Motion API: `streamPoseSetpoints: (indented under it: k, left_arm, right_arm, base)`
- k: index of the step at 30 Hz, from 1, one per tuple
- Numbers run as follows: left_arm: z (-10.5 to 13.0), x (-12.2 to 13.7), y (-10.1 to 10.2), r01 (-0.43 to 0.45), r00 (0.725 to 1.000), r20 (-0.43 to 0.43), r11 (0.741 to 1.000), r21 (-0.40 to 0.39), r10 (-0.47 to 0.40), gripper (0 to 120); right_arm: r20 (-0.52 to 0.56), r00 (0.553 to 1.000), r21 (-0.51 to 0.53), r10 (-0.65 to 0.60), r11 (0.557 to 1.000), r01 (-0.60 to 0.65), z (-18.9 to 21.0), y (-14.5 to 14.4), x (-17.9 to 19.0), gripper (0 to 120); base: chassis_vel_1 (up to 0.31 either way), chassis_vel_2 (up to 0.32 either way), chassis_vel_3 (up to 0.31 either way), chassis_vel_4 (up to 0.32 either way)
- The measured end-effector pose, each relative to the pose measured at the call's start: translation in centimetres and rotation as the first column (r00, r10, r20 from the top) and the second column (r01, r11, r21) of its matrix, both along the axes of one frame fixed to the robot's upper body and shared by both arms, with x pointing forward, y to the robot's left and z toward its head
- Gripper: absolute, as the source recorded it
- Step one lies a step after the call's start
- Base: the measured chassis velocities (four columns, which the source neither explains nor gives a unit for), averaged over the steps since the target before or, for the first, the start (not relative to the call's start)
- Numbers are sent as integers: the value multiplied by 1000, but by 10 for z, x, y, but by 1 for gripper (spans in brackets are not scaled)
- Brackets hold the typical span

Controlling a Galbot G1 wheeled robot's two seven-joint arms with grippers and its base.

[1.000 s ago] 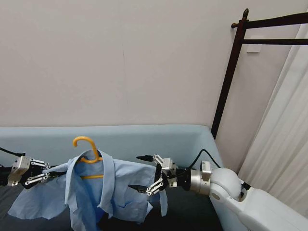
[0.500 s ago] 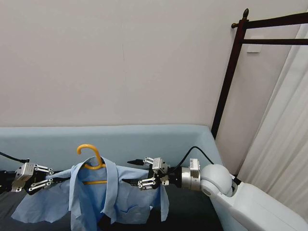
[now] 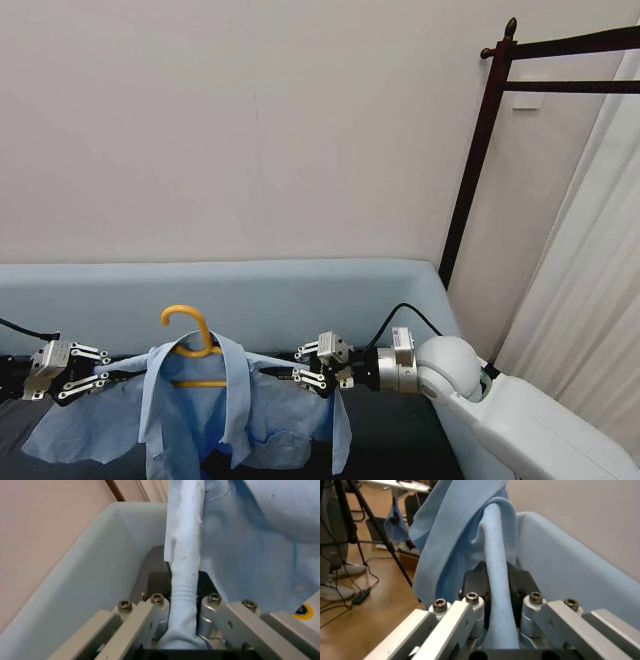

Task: Pick up the clothes from the sofa and hang them on the clothes hanger.

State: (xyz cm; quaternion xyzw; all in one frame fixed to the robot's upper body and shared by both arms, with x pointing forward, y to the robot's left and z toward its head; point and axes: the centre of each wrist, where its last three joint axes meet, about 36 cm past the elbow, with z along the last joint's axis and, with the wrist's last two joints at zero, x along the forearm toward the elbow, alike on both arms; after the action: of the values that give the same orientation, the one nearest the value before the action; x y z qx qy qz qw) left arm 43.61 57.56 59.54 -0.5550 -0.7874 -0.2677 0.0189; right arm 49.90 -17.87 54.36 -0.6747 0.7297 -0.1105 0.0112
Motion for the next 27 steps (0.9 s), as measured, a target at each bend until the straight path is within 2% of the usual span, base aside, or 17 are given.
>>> streamPoseSetpoints:
  k: [3,6,8,10,12,13,15,16,20,21,24,25,26,27]
  left_arm:
    - [-1,0,1,2,1000,23,1000,-3,-2,5]
    - [-3,-1,4,-15,997,73,1000,-20,17,11]
    - [-4,-2,5,-28,991,130,998,-55,35,19]
    - [-6,-3,8,-63,975,203,991,-122,87,28]
    - [-7,-4,9,-79,968,225,986,-146,111,32]
    - [-11,-5,10,-119,947,270,969,-219,177,38]
    - [-17,-7,13,-164,918,300,939,-303,257,47]
    - [-17,-7,13,-164,918,300,939,-303,257,47]
    - [-30,-12,19,-220,875,320,887,-406,363,65]
    - [-30,-12,19,-220,875,320,887,-406,363,65]
    - [-46,-16,5,-247,840,317,831,-498,440,80]
    - [-51,-18,0,-249,836,312,820,-516,451,85]
    - [-51,-18,0,-249,836,312,820,-516,451,85]
    - [-62,-21,-12,-249,832,303,801,-544,464,88]
  right_arm:
    - [-6,1000,3,-2,1000,2,3,0,-2,7]
    - [-16,1000,11,-26,1000,27,10,-4,-3,7]
    - [-29,997,15,-67,998,68,21,-12,-5,7]
    - [-40,991,8,-126,992,126,37,-23,-7,7]
    - [-43,988,7,-145,989,145,42,-27,-8,7]
    - [-50,982,11,-181,983,182,54,-35,-10,7]
    - [-56,973,23,-225,974,226,72,-43,-16,7]
    - [-56,973,23,-225,974,226,72,-43,-16,7]
    - [-60,957,82,-283,954,287,111,-58,-28,7]
    - [-60,957,82,-283,954,287,111,-58,-28,7]
    - [-62,936,111,-348,929,353,134,-65,-40,7]
    - [-64,929,115,-365,922,370,138,-66,-43,7]
    - [-64,929,115,-365,922,370,138,-66,-43,7]
    - [-73,916,120,-395,908,401,145,-67,-49,7]
  base:
    - [0,0,0,0]
    - [0,0,0,0]
    - [0,0,0,0]
    - [0,0,0,0]
    - [0,0,0,0]
    - [0,0,0,0]
    - [0,0,0,0]
    - [0,0,0,0]
    - [0,0,0,0]
    - [0,0,0,0]
    - [0,0,0,0]
    - [0,0,0,0]
    - [0,0,0,0]
    - [0,0,0,0]
